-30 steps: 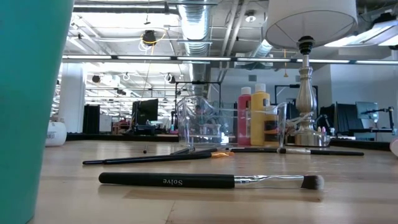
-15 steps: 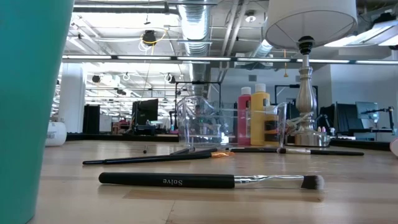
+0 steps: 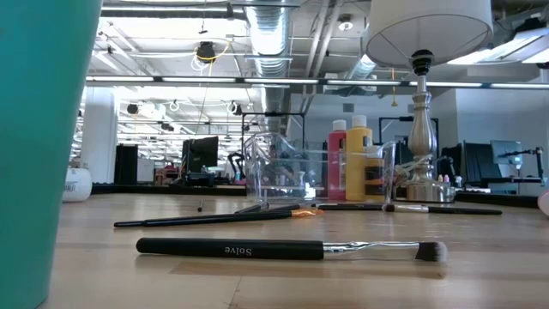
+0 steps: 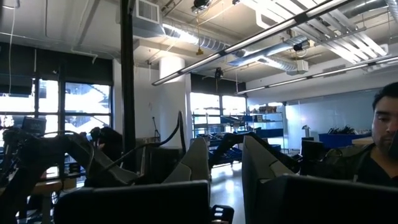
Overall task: Pick & Place Paint Supplies
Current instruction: Adjust the gold paintbrush on the table
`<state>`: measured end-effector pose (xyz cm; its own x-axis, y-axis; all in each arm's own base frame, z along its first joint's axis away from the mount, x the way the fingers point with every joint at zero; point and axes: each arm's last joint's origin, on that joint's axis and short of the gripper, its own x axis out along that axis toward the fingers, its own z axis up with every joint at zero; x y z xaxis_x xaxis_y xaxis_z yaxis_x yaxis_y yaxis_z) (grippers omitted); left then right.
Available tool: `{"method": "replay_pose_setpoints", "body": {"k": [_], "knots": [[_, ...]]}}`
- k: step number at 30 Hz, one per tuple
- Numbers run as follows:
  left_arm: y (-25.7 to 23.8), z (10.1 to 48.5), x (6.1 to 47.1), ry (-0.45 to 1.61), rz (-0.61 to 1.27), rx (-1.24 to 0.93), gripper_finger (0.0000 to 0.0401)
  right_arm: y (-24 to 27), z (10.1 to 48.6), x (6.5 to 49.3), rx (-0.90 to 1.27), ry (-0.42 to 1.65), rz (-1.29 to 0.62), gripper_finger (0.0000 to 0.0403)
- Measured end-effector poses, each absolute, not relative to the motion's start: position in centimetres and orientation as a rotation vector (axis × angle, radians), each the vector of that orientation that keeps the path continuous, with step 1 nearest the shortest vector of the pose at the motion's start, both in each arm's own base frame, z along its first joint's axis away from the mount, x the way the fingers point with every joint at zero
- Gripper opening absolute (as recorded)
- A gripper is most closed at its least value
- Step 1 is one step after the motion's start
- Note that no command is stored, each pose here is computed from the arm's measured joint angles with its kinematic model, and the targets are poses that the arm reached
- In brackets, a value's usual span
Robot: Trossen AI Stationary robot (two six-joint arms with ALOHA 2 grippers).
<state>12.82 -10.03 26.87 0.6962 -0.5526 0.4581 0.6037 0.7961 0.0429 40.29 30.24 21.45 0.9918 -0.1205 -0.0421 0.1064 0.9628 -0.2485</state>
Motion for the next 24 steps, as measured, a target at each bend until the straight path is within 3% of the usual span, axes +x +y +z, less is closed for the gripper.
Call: {"method": "replay_pose_setpoints", "body": {"k": [18,24], "knots": [[-10.0,26.8,12.8,-0.47,-0.647,-0.112,0.0001,22.1,19.7,31.2,0.027,-0.101,-0.116,0.002],[-10.0,26.8,12.9,-0.465,-0.635,-0.112,0.0001,20.3,19.5,29.9,0.105,-0.175,-0.136,0.0018]]}}
